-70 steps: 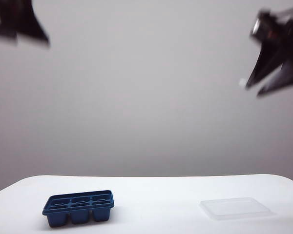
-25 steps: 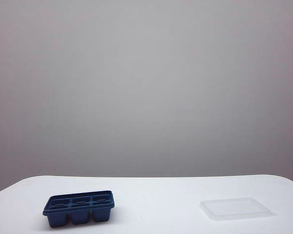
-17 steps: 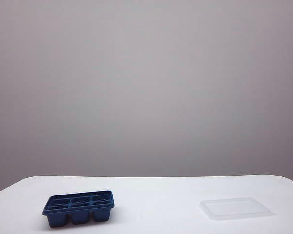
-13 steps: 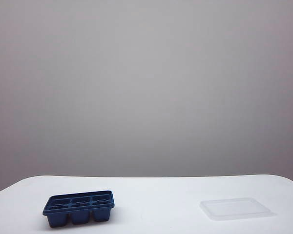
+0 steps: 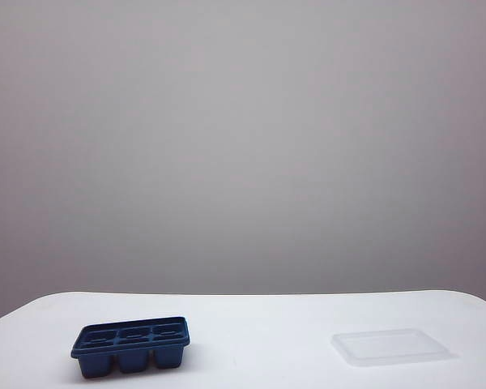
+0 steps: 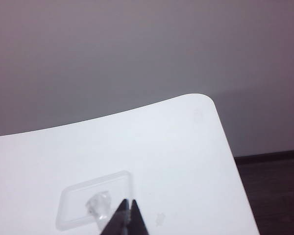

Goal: Pick up the ice cube tray, remove its lid, and then place both the tray and the lid back on the table.

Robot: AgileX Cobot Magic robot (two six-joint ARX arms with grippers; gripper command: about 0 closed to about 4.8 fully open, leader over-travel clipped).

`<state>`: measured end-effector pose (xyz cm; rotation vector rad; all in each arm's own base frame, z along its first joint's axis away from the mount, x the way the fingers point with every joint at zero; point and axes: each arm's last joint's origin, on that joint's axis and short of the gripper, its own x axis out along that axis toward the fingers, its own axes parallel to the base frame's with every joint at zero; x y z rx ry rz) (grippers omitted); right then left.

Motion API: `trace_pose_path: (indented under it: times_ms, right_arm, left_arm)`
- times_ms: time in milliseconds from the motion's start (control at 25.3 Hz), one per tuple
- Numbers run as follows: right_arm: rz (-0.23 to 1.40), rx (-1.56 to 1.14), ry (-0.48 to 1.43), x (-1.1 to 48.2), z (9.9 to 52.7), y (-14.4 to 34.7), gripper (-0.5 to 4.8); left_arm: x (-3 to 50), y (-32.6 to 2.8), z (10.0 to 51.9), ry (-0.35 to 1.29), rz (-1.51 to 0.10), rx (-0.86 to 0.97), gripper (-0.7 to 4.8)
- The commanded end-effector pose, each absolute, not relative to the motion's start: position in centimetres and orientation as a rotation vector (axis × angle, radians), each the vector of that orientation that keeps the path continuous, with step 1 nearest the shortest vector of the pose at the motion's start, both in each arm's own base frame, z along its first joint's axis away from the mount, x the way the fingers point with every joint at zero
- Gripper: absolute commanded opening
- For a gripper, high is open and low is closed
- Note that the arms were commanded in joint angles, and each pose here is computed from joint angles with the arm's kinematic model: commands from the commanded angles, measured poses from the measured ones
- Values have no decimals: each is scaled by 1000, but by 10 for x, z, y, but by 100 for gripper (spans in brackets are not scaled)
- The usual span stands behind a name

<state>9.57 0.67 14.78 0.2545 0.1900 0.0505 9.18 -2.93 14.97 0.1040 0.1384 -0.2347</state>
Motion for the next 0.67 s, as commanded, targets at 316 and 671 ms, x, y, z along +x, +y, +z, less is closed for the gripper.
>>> trace_pose_path:
  times_ms: [316, 671]
  right_arm:
    - [45, 251, 192, 96, 146, 7, -4]
    - [45, 251, 192, 96, 146, 7, -4]
  left_arm:
    - [92, -29, 149, 154, -217, 110, 22]
    - [92, -29, 149, 154, -217, 110, 22]
